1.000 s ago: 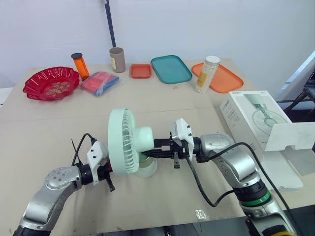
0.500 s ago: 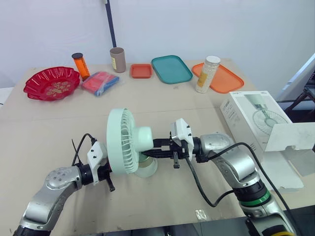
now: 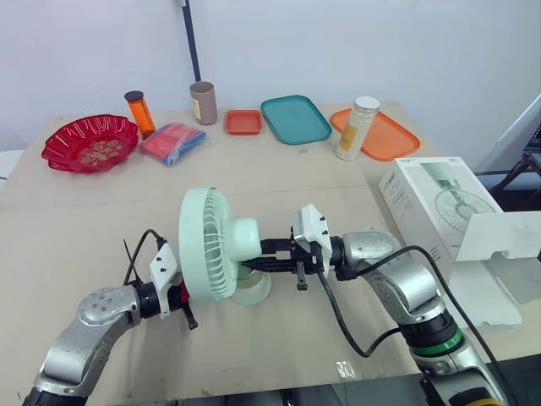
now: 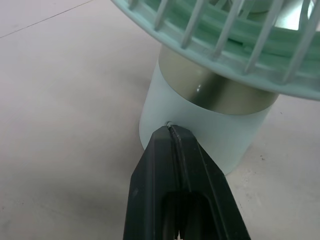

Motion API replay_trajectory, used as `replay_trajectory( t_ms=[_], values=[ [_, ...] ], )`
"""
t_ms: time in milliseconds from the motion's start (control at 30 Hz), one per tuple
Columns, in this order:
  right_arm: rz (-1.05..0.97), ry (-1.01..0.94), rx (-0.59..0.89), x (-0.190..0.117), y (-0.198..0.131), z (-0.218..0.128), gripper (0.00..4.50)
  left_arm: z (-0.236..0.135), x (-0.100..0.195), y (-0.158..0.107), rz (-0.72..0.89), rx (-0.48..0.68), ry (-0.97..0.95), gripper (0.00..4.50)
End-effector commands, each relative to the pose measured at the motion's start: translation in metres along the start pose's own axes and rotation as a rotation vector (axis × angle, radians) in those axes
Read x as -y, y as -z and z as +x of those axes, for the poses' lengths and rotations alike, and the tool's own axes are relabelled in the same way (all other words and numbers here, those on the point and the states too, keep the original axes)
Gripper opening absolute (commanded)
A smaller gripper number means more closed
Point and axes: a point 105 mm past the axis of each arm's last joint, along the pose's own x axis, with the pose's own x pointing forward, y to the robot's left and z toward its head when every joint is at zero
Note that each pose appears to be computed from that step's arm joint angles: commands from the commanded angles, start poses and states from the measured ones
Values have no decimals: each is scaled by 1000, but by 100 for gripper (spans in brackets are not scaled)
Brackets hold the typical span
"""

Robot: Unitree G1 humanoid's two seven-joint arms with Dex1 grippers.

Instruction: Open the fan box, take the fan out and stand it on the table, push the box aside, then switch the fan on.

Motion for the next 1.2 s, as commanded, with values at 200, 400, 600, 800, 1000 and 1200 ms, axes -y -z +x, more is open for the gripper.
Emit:
replay_trajectory(
  t_ms=[200, 400, 600, 800, 1000, 1200],
  values=[
    [-26, -13, 6, -5, -3, 4, 35, 7, 14, -18, 52, 49, 76, 3],
    [-27, -12, 3, -4, -3, 4, 35, 7, 15, -18, 50, 50, 74, 3],
    [-26, -10, 1, -3, -2, 4, 35, 8, 15, -18, 51, 52, 72, 3],
    [-27, -5, -2, -2, -1, 4, 35, 8, 15, -18, 52, 53, 75, 3],
    [-27, -1, -7, -2, 0, 3, 35, 9, 15, -19, 53, 56, 76, 3],
    [-28, 2, -9, -1, 0, 3, 35, 9, 15, -19, 50, 58, 74, 3]
  ],
)
